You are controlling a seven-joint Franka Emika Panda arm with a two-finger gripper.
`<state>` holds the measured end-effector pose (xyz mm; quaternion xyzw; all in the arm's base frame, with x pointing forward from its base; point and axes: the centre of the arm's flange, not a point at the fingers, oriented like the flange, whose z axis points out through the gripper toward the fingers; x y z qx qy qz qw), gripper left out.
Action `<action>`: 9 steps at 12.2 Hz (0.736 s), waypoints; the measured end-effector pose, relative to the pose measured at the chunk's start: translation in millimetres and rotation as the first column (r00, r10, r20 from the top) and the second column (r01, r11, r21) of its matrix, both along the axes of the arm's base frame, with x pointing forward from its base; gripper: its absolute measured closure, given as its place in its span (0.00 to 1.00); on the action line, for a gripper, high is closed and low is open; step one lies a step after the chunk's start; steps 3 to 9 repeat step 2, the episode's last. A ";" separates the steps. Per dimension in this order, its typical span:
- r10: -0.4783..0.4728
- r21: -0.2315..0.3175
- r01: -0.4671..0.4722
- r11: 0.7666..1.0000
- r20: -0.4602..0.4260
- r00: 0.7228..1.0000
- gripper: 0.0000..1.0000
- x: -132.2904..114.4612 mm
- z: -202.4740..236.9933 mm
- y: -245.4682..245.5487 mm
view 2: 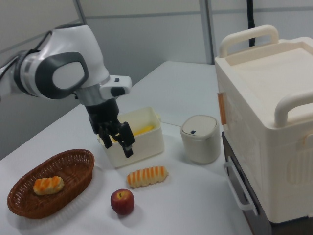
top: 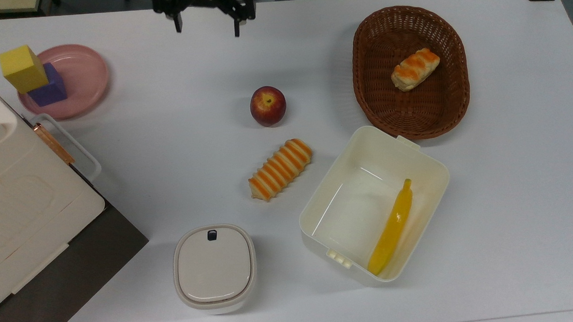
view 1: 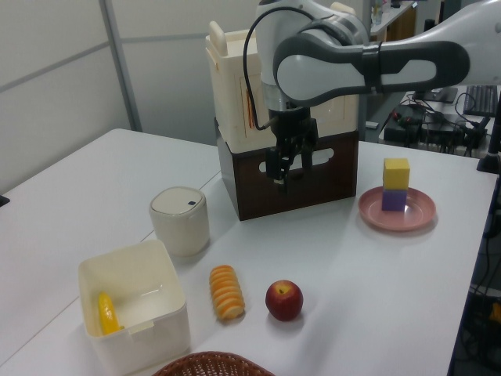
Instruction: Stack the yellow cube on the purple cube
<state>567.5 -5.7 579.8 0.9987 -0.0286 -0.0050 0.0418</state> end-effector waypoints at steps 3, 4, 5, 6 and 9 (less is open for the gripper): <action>0.012 -0.003 -0.012 1.000 0.000 1.000 0.00 -7.1 9.4 9.6; 0.012 -0.003 -0.012 1.000 0.000 1.000 0.00 -7.1 9.4 9.6; 0.012 -0.003 -0.012 1.000 0.000 1.000 0.00 -7.1 9.4 9.6; 0.012 -0.003 -0.012 1.000 0.000 1.000 0.00 -7.1 9.4 9.6; 0.012 -0.003 -0.012 1.000 0.000 1.000 0.00 -7.1 9.4 9.6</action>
